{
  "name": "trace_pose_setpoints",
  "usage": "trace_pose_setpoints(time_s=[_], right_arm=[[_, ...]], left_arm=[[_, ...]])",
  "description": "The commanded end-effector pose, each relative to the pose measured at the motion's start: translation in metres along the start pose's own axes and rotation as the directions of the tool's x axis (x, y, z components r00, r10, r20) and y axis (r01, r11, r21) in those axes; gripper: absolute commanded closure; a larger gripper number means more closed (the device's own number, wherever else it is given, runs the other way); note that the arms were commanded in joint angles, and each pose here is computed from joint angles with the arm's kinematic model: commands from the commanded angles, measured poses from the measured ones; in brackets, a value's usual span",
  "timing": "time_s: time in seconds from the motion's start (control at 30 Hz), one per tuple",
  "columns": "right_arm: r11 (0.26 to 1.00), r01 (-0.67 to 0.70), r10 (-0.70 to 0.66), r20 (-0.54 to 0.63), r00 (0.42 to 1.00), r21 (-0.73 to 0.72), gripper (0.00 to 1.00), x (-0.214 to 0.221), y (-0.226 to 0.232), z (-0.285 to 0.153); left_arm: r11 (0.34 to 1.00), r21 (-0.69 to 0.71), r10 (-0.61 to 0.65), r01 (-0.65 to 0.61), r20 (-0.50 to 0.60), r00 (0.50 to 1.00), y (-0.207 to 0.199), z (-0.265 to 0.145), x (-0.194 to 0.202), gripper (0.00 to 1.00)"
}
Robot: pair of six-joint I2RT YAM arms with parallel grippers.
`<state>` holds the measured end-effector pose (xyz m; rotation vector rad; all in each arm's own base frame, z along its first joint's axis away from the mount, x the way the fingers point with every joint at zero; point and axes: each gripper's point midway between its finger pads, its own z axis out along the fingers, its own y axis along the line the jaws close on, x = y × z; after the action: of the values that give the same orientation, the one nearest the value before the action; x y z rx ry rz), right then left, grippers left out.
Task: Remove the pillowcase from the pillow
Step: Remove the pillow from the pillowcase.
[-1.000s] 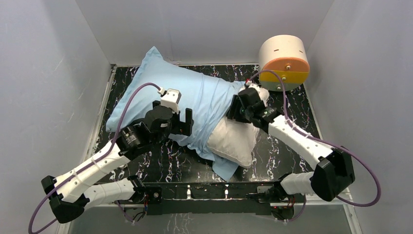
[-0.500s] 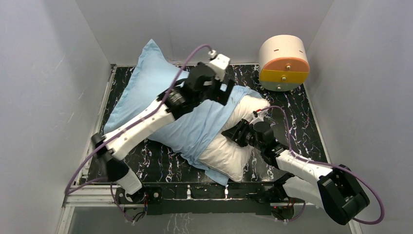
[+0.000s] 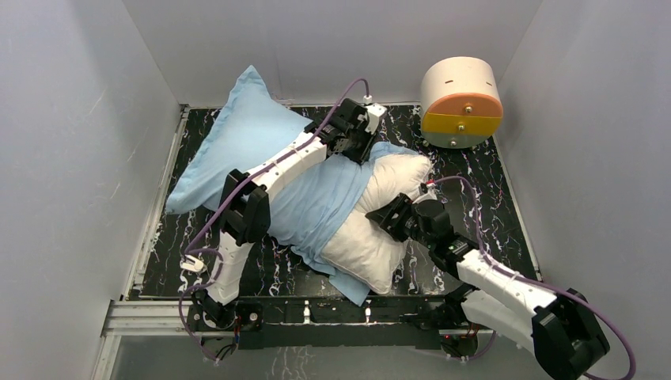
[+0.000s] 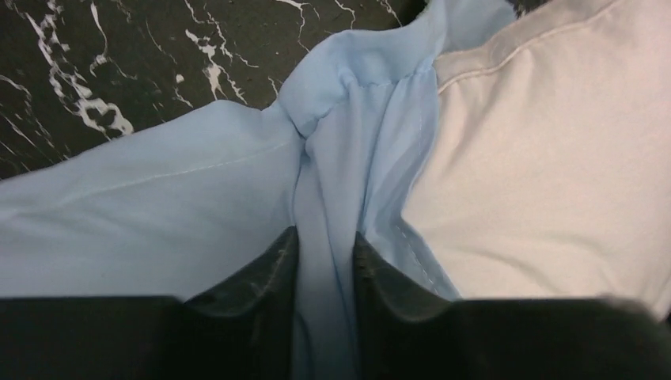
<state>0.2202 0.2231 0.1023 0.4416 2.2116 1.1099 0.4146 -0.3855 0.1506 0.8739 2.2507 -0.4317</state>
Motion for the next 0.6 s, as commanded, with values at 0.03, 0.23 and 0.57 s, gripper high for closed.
trace_pose_setpoints(time_s=[0.03,0.23,0.57], right_arm=[[0.907,0.041,0.001,-0.098,0.995,0.419,0.28,0.027,-0.092,-0.037],[0.908,0.097,-0.159,0.123,0.98,0.407,0.18,-0.075,-0.018,-0.061],[0.983,-0.014,-0.02,0.181,0.983,0.184,0.04,-0.187,0.019,-0.066]], left_arm=[[0.986,0.095,-0.14,0.14,-0.007,0.99,0.009,-0.039,0.008,1.0],[0.981,0.11,-0.17,0.158,0.116,0.978,0.008,-0.065,-0.017,1.0],[0.967,0.135,-0.241,0.215,0.221,0.945,0.003,-0.091,-0.039,1.0]])
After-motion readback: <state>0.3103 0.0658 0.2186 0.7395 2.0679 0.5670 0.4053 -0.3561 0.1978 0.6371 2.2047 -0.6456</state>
